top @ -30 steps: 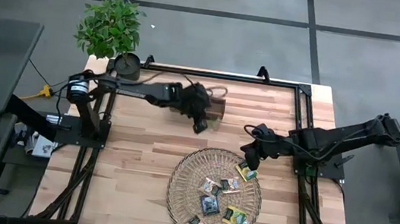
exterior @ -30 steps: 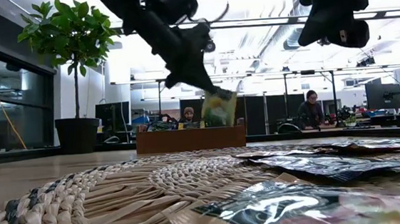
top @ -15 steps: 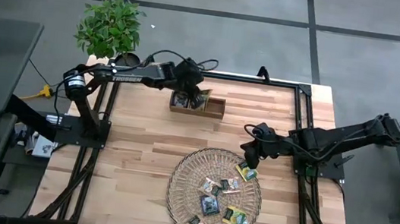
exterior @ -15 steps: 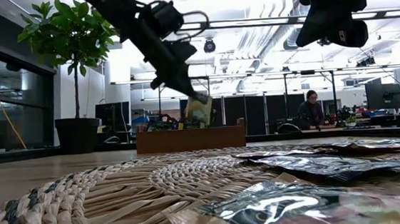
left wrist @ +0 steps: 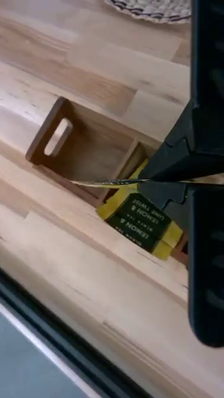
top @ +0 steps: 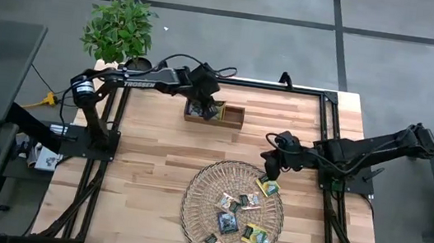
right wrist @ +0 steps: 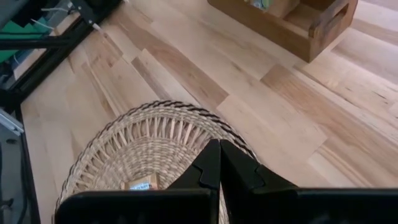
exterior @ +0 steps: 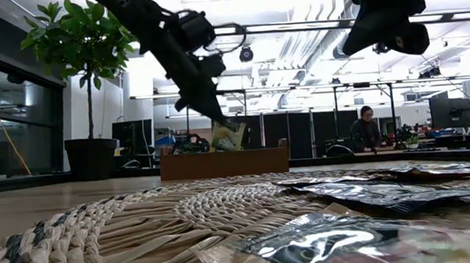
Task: Pick & Place Tea
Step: Put the yellow tea bag in the middle section of the wooden organizer
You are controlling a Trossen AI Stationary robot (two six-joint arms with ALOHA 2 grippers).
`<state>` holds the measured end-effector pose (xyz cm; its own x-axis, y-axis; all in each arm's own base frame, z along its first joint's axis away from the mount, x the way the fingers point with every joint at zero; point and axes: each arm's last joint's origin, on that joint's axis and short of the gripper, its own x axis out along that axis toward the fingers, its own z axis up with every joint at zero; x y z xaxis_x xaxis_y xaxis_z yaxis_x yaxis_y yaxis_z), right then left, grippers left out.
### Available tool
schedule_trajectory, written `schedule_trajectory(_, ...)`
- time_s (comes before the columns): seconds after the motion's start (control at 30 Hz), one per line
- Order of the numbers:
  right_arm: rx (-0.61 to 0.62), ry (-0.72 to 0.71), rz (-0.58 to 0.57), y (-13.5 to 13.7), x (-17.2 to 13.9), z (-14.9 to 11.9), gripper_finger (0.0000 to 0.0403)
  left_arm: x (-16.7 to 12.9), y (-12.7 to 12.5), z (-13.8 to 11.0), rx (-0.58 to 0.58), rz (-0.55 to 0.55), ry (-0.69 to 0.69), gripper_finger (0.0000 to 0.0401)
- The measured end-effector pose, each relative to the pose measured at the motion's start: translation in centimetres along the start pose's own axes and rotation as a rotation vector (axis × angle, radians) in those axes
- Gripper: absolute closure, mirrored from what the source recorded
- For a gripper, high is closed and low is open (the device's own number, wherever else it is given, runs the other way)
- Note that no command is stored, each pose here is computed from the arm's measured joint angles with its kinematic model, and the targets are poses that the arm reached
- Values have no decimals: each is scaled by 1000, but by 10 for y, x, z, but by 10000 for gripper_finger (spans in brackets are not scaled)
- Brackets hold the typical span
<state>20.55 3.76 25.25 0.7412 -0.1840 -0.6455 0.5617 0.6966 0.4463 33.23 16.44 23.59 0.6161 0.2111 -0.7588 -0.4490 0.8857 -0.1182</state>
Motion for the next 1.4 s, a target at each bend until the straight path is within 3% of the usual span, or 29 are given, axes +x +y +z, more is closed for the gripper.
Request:
schedule_trajectory(0.53, 54, -27, 2, 1, 0, 2, 402, 4, 0, -2, 86, -4, 14, 395)
schedule_trajectory(0.67, 61, -25, 4, 1, 0, 2, 402, 4, 0, -2, 100, -10, 19, 359)
schedule_trajectory(0.97, 71, -22, 3, 1, 0, 1, 402, 3, 1, -2, 97, 50, 18, 237)
schedule_trajectory(1.1, 25, 51, -39, -5, 0, -4, 402, 2, -1, -2, 36, -8, 17, 221)
schedule_trajectory(1.23, -23, 189, -96, -13, -2, -14, 402, 0, -11, 1, -81, -163, 2, 220)
schedule_trajectory(1.4, -96, 304, -153, -18, -9, -27, 403, 1, -57, 1, -70, -286, -33, 219)
